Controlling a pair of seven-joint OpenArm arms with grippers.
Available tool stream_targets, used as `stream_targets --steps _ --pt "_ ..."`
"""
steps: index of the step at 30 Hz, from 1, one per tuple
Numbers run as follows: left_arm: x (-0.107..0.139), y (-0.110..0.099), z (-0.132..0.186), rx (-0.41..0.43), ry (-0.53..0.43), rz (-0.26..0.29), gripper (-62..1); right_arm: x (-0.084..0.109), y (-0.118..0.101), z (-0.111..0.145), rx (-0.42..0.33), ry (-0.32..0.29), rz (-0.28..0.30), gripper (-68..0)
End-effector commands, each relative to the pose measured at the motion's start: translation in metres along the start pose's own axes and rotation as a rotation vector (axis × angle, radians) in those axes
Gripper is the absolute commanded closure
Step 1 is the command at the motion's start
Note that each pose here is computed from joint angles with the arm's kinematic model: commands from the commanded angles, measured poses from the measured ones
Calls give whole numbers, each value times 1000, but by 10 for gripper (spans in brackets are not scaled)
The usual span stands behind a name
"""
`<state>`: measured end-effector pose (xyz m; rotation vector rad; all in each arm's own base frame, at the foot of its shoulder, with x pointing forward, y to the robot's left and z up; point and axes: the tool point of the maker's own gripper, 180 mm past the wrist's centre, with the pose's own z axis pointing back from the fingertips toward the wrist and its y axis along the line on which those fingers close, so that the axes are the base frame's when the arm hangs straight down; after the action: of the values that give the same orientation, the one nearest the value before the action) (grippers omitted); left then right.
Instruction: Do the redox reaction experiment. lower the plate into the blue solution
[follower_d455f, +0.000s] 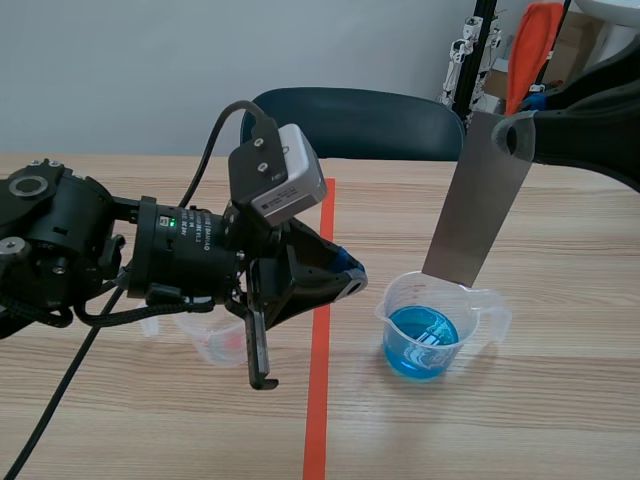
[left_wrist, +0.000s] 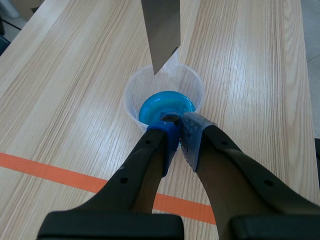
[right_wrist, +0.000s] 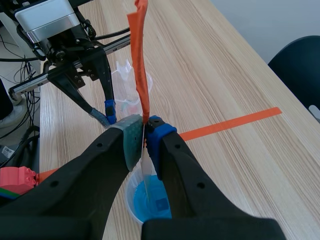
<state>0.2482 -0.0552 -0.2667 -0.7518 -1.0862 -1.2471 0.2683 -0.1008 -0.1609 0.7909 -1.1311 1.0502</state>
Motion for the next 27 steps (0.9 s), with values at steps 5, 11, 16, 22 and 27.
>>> stream_targets --steps 5,11,16,22,27 --pt "6 0 0 -1 -23 4 -44 16 -2 3 -3 -38 21 -6" --pt "6 0 0 3 -23 5 -44 16 -2 3 -3 -38 21 -6" --pt "6 0 0 3 -24 6 -44 17 -2 3 -3 -40 21 -6" --pt "6 0 0 3 -24 6 -44 17 -2 3 -3 -43 21 -6" --pt "6 0 0 3 -24 6 -44 18 -2 3 -3 -49 21 -6"
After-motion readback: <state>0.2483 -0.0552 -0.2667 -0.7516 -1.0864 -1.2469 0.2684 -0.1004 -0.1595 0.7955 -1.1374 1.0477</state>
